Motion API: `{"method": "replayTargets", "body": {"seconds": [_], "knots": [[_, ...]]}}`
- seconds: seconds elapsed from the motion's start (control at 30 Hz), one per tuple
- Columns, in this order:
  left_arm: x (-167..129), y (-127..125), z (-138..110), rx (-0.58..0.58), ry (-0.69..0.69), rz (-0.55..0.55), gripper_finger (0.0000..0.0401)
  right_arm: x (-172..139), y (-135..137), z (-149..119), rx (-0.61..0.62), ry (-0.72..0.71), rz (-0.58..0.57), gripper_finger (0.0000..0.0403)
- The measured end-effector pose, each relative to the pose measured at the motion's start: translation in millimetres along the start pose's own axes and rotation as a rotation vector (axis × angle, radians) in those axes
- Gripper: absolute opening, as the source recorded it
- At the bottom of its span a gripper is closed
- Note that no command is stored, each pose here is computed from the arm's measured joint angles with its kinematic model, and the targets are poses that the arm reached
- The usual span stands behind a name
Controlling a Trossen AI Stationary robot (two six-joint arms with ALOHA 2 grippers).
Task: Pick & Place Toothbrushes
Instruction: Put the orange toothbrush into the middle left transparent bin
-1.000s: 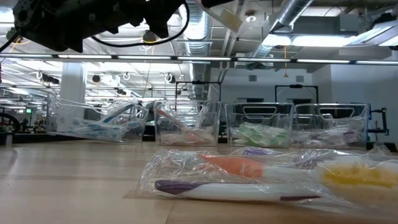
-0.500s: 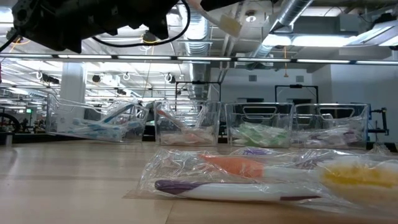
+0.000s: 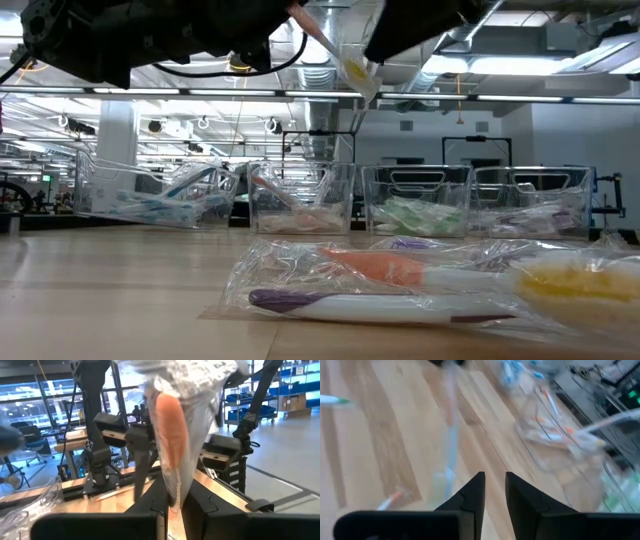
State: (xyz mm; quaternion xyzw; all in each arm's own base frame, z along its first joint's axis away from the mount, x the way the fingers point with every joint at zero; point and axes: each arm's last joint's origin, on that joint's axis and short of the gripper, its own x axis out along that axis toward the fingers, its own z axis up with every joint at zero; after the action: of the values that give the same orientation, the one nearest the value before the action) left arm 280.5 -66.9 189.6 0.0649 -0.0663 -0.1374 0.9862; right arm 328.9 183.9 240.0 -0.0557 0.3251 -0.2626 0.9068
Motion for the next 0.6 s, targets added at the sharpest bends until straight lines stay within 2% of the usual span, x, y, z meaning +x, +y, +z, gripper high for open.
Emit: {"method": "replayTargets", "body": {"seconds": [0.17, 0.3, 0.4, 0.6], "knots": [[0, 4, -2, 0.022, 0.018, 0.008, 0.0017, -7, -8, -11, 0.054, 0.057, -0.06, 0.0065], [-5, 16, 4, 0.035, 0.133, 0.032, 0.0017, -18, -11, -23, 0.102, 0.095, -0.104, 0.0065], [-9, 28, 20, 0.044, 0.219, 0.051, 0.0018, -27, -11, -30, 0.134, 0.101, -0.127, 0.0065], [-17, 62, 67, 0.147, 0.352, 0.127, 0.0018, -39, -7, -35, 0.146, 0.041, -0.136, 0.0065]]}}
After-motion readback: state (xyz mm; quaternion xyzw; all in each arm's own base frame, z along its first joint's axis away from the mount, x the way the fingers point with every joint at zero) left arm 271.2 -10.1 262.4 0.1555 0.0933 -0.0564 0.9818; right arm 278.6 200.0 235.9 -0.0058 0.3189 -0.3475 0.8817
